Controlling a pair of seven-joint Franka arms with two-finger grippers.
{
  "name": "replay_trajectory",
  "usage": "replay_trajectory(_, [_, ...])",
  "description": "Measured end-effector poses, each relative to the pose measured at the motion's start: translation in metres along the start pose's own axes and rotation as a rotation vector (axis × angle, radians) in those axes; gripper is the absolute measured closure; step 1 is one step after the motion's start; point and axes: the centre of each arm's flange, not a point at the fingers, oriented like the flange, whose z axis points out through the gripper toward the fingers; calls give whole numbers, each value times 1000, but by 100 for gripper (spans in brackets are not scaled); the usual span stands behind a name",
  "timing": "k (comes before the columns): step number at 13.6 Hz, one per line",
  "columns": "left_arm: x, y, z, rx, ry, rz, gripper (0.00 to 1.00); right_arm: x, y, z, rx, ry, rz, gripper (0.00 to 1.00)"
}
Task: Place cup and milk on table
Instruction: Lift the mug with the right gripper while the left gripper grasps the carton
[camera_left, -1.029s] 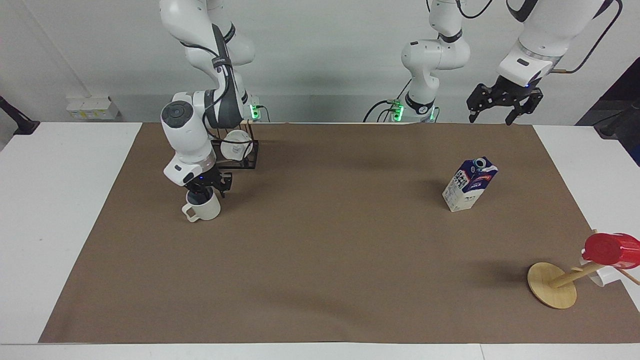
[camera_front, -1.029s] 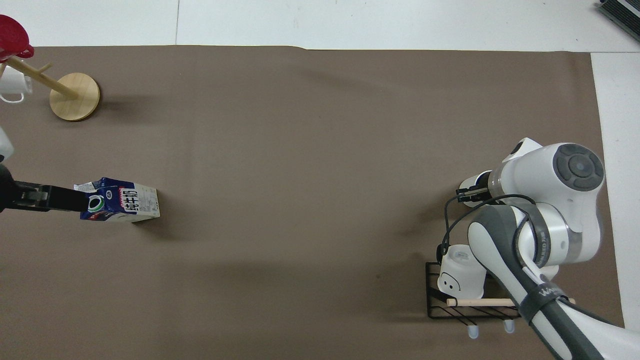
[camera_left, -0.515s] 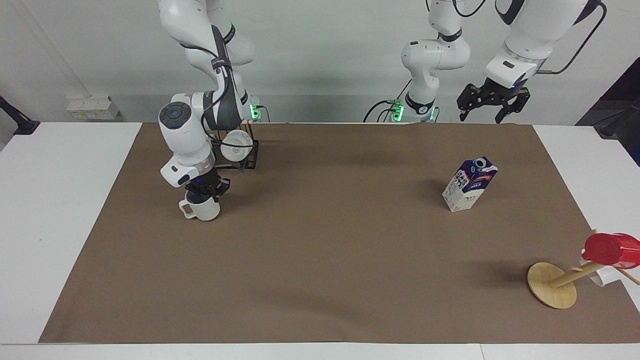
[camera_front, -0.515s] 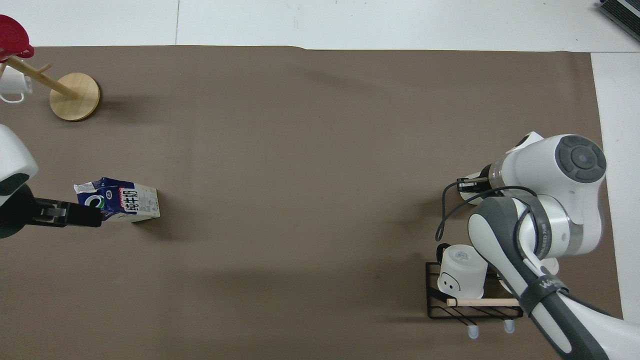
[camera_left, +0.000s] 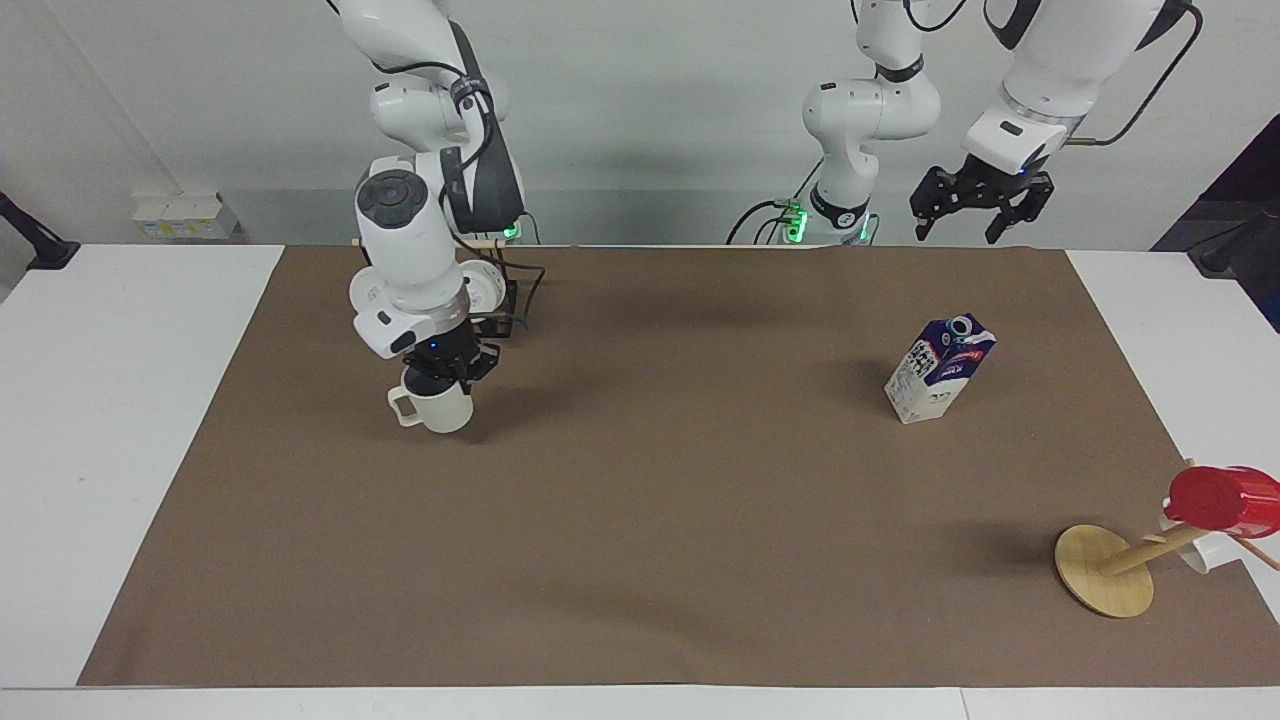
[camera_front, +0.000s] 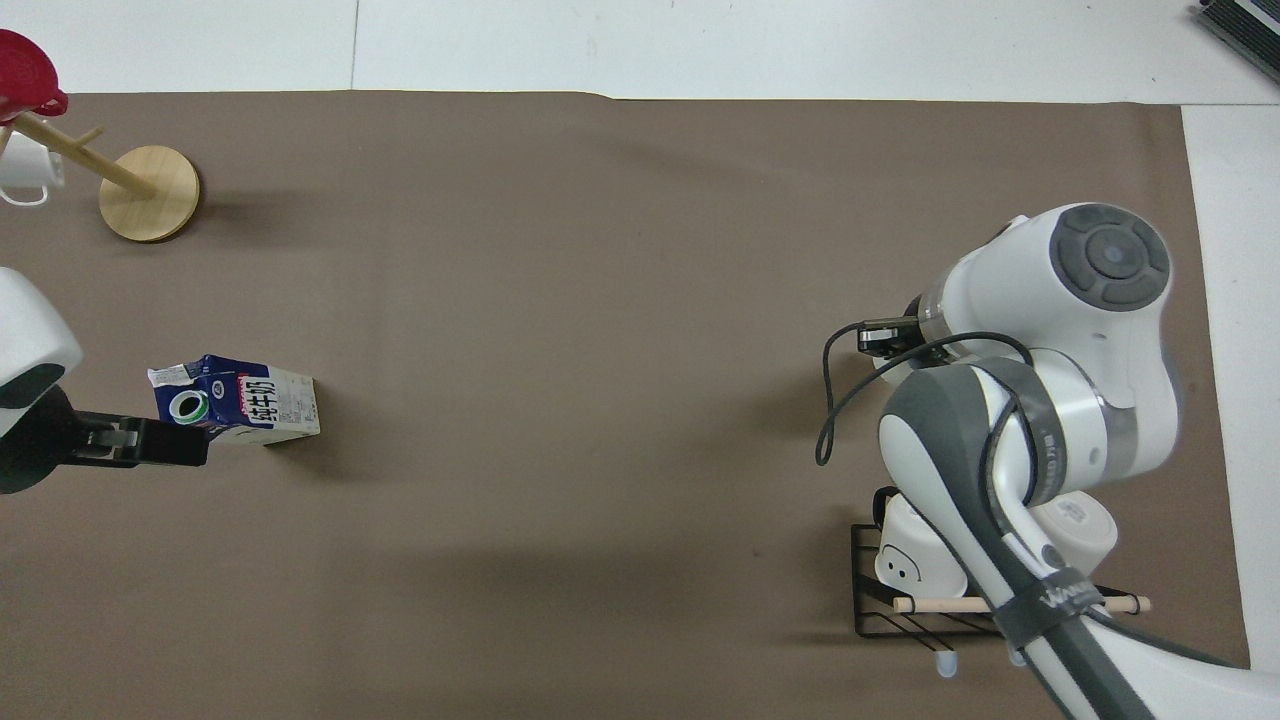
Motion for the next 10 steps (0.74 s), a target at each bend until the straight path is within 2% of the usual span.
replay_trajectory(4, [3, 0, 17, 1, 5, -5, 0, -8, -75, -10, 10, 25, 14, 96])
replay_trajectory(10, [19, -9, 76, 11, 128, -10, 0, -23, -169, 14, 8, 24, 79, 96])
